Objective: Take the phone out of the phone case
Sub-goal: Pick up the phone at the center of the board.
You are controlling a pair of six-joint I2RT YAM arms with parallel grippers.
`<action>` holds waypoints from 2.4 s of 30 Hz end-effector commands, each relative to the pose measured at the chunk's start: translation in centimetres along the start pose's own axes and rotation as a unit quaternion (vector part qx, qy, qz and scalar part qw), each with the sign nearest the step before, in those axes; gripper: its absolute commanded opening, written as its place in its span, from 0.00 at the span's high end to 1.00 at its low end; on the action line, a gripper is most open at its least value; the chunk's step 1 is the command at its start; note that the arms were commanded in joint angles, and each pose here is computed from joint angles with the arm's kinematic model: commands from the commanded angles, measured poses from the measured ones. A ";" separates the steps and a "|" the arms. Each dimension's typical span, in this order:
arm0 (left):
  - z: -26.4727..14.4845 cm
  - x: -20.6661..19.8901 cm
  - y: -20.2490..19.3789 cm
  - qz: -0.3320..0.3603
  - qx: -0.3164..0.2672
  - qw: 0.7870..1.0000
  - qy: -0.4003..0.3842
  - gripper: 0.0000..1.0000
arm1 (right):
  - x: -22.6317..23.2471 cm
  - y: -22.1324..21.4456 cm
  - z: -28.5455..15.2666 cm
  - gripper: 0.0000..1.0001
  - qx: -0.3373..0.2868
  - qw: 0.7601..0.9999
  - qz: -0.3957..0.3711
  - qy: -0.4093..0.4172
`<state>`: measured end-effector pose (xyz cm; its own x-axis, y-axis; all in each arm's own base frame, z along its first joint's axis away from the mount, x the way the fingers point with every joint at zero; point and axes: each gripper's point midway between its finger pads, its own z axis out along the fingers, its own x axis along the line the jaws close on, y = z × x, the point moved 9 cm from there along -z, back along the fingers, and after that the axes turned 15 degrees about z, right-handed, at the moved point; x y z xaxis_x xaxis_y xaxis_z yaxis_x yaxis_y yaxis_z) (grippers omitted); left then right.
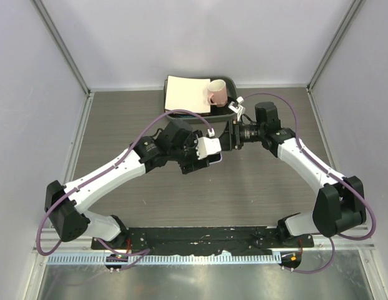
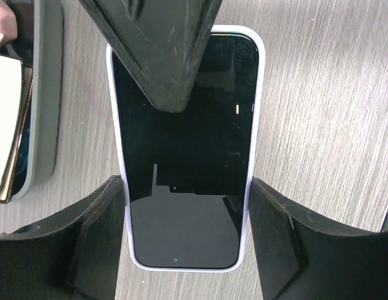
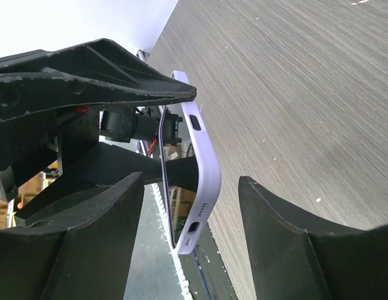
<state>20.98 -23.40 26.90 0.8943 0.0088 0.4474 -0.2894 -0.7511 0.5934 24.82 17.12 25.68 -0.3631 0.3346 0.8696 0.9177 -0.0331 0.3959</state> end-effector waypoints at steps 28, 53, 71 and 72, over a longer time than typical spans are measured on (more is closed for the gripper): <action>0.0 2.6 3.9 0.035 -0.031 0.994 0.094 1.00 | 0.2 -1.7 0.4 0.48 0.006 0.998 0.014 0.053; -1.1 2.3 4.9 -0.001 -0.056 0.995 0.079 0.00 | 1.6 -0.8 -1.2 0.99 -0.037 0.998 -0.054 0.024; -9.2 8.0 3.0 -0.296 -0.337 0.893 -0.034 0.00 | 8.4 1.3 -7.6 0.99 -0.143 0.959 -0.243 0.008; -8.9 7.9 2.9 -0.308 -0.346 0.885 -0.051 0.00 | 9.2 1.1 -8.1 0.99 -0.156 0.953 -0.258 0.010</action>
<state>25.17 -19.20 36.31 0.9325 0.3612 0.0067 0.0800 -0.2246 0.9712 22.47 12.81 30.91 -0.5787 0.4054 0.7076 0.7345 -0.1180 0.6683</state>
